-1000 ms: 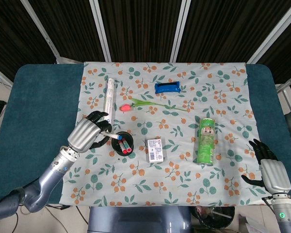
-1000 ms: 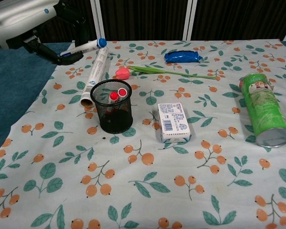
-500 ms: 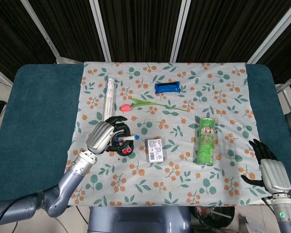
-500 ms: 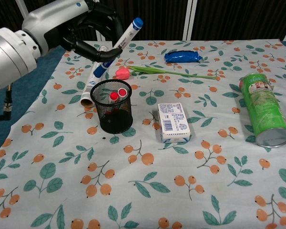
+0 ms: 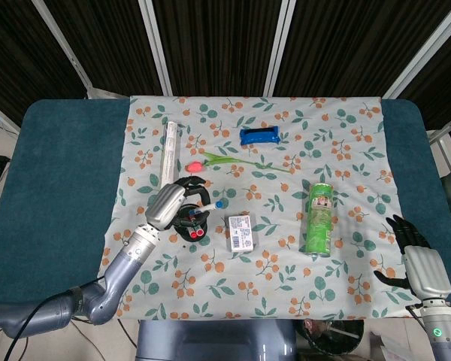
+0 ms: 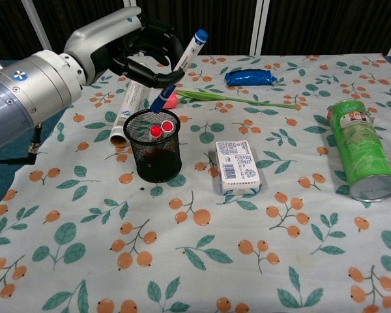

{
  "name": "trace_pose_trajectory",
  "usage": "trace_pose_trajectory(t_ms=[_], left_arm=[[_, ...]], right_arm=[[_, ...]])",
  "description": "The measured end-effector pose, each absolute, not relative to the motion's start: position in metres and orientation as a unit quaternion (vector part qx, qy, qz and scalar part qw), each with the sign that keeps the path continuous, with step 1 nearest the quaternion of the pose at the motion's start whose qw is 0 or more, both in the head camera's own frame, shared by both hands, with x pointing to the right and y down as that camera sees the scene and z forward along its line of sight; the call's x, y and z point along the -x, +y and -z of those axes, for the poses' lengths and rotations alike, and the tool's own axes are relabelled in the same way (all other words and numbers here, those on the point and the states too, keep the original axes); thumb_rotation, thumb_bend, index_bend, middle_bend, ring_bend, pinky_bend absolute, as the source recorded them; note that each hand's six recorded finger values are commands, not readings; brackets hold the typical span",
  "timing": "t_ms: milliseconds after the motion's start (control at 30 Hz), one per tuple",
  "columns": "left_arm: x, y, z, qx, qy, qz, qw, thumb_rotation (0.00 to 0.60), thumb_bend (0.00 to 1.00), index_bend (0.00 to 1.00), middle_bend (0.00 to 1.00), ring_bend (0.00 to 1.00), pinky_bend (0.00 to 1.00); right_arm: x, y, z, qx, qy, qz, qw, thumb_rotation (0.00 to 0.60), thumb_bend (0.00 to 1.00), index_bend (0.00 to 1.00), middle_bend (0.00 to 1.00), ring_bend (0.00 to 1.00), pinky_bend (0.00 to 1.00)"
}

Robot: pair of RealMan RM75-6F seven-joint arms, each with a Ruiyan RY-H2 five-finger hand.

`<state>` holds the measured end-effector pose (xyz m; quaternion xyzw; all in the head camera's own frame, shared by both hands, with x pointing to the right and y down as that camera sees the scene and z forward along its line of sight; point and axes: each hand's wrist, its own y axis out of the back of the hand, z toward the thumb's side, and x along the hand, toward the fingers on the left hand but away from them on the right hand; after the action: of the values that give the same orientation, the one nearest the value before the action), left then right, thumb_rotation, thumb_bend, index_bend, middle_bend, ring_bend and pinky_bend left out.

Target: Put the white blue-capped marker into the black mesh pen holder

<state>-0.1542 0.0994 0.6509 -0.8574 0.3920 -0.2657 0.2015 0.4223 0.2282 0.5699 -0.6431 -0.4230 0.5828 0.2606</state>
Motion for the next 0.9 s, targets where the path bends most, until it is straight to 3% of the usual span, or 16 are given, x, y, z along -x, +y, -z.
trace_pose_trajectory(t_ms=[467, 667, 900], left_arm=[[0.157, 0.109, -0.679, 0.865, 0.367, 0.288, 0.186, 0.600, 0.32, 0.44, 0.39, 0.14, 0.18], [0.161, 0.114, -0.682, 0.870, 0.357, 0.289, 0.178, 0.600, 0.27, 0.33, 0.27, 0.08, 0.13], [0.172, 0.116, -0.680, 0.873, 0.353, 0.290, 0.172, 0.600, 0.26, 0.30, 0.24, 0.08, 0.13]], right_arm=[[-0.423, 0.228, -0.570, 0.641, -0.425, -0.584, 0.259, 0.600, 0.21, 0.05, 0.00, 0.00, 0.18], [-0.422, 0.228, -0.570, 0.642, -0.424, -0.584, 0.260, 0.600, 0.21, 0.05, 0.00, 0.00, 0.18], [-0.422, 0.229, -0.570, 0.641, -0.424, -0.584, 0.260, 0.600, 0.21, 0.05, 0.00, 0.00, 0.18]])
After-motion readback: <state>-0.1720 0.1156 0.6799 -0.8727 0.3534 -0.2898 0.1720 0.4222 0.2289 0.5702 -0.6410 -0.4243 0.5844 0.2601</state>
